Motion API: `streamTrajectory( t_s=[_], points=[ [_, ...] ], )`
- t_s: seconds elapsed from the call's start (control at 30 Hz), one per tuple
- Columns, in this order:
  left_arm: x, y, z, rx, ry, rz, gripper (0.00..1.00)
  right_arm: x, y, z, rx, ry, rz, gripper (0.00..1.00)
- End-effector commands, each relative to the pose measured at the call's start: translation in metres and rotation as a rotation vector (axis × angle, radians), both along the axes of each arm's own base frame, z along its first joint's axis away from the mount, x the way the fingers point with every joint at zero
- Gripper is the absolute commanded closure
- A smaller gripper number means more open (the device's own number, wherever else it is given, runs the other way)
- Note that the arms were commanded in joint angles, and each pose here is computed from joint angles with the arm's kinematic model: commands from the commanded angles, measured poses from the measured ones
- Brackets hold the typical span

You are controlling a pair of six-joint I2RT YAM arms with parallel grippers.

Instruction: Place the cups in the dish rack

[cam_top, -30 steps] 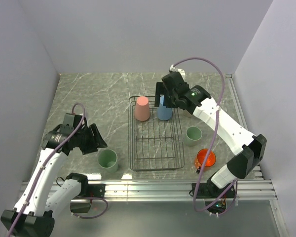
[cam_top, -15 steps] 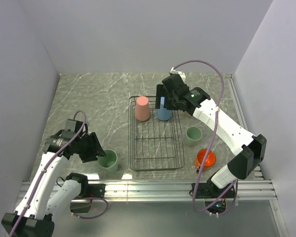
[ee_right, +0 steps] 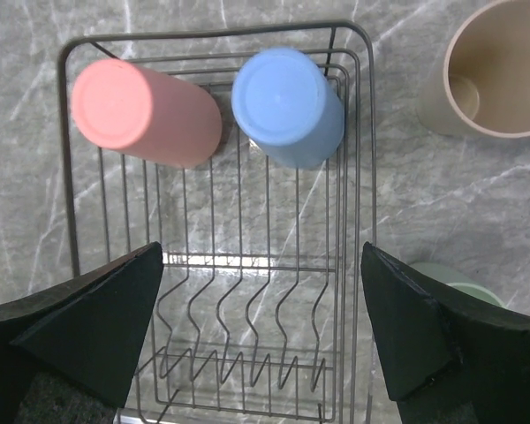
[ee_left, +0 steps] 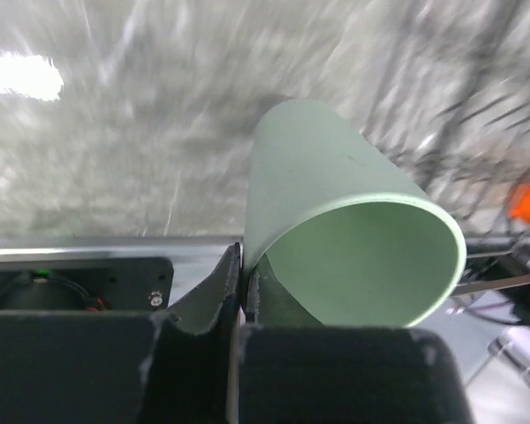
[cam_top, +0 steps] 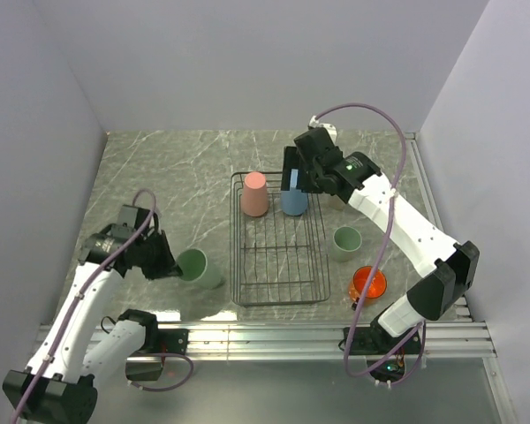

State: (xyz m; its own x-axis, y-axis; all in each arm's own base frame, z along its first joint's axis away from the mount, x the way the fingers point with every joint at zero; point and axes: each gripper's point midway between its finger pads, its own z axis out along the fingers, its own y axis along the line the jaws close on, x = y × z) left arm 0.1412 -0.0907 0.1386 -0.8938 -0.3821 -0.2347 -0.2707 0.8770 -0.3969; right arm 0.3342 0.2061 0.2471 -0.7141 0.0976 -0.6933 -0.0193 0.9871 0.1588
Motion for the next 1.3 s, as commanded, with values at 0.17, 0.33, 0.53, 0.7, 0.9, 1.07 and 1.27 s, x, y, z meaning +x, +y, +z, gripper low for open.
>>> streamTrajectory(
  t_s=[0.17, 0.33, 0.53, 0.7, 0.9, 1.07, 1.27],
  points=[
    [0.074, 0.016, 0.127, 0.113, -0.332, 0.039, 1.0, 0.006, 0.019, 0.095, 0.141, -0.155, 0.097, 0.0],
    [0.105, -0.012, 0.214, -0.053, -0.572, -0.009, 1.0, -0.015, 0.078, 0.148, 0.498, -0.149, 0.416, 0.0],
    [0.102, -0.069, 0.284, -0.442, -0.81, -0.189, 1.0, -0.046, 0.117, 0.169, 0.973, -0.023, 0.675, 0.0],
    [0.089, -0.093, 0.302, -0.657, -0.897, -0.315, 1.0, -0.058, 0.125, 0.173, 1.117, 0.055, 0.719, 0.0],
    [0.094, -0.099, 0.306, -0.804, -0.9, -0.309, 1.0, -0.066, 0.128, 0.198, 1.26, 0.039, 0.787, 0.0],
    [0.103, -0.095, 0.313, -0.872, -0.923, -0.267, 1.0, -0.068, 0.13, 0.211, 1.33, 0.069, 0.797, 0.0],
    [0.111, -0.088, 0.315, -0.893, -0.952, -0.225, 1.0, -0.071, 0.129, 0.223, 1.403, 0.083, 0.806, 0.0]
  ],
)
